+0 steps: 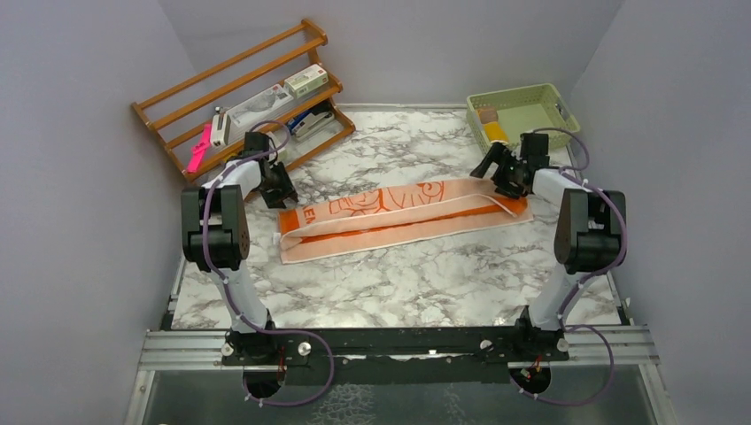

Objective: Roll the towels
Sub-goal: Fold the towel at the center of the board.

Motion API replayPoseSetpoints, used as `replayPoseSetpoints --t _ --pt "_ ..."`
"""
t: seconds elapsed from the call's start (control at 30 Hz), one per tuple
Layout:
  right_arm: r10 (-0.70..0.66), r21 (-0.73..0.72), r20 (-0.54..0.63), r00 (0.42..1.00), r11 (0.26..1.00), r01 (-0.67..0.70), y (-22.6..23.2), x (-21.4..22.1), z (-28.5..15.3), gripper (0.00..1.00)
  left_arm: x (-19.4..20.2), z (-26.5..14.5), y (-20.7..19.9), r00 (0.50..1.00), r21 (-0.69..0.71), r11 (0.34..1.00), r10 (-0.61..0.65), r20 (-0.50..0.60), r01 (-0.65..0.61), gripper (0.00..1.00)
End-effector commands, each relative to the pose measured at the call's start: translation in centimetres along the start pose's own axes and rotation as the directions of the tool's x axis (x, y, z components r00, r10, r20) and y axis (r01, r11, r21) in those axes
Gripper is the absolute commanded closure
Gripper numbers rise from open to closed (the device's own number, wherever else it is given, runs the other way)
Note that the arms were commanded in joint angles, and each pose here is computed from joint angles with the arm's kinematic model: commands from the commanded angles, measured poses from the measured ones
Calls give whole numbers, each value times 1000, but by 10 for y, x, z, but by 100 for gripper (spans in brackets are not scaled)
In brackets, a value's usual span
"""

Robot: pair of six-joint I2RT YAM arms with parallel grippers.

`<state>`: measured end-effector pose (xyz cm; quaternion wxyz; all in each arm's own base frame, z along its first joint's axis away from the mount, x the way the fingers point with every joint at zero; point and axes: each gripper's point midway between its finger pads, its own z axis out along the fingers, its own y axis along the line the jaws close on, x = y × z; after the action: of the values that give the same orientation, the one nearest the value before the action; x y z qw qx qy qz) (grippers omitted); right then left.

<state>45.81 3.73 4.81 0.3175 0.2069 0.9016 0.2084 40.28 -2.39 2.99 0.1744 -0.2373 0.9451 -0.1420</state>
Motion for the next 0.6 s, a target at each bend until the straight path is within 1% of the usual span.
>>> replayPoseSetpoints --t 0.0,0.07,0.13,0.2,0.27,0.37,0.5,0.57 --pt "-161 51 133 978 986 156 29 -13 -33 0 -59 -43 -21 929 -140 967 246 275 -214 57" --pt "-264 78 177 948 964 254 51 -13 -43 0 -55 -59 -34 900 -180 951 299 315 -253 56" --pt "-360 95 189 914 933 347 73 -6 -47 0 -45 -69 -47 877 -207 936 342 338 -285 56" --pt "-446 110 173 878 895 433 90 6 -44 0 -32 -78 -60 853 -227 921 381 356 -317 56" --pt "-516 128 145 844 856 501 99 17 -36 0 -18 -77 -67 837 -251 904 418 352 -346 55" --pt "-590 140 96 801 805 576 107 36 -24 0 4 -65 -73 836 -269 886 452 311 -378 56" --pt "-643 161 47 765 760 629 106 51 -11 0 31 -49 -77 839 -274 869 479 259 -412 58" --pt "-659 169 29 751 744 646 104 55 -7 0 39 -43 -76 837 -291 860 490 243 -419 58"
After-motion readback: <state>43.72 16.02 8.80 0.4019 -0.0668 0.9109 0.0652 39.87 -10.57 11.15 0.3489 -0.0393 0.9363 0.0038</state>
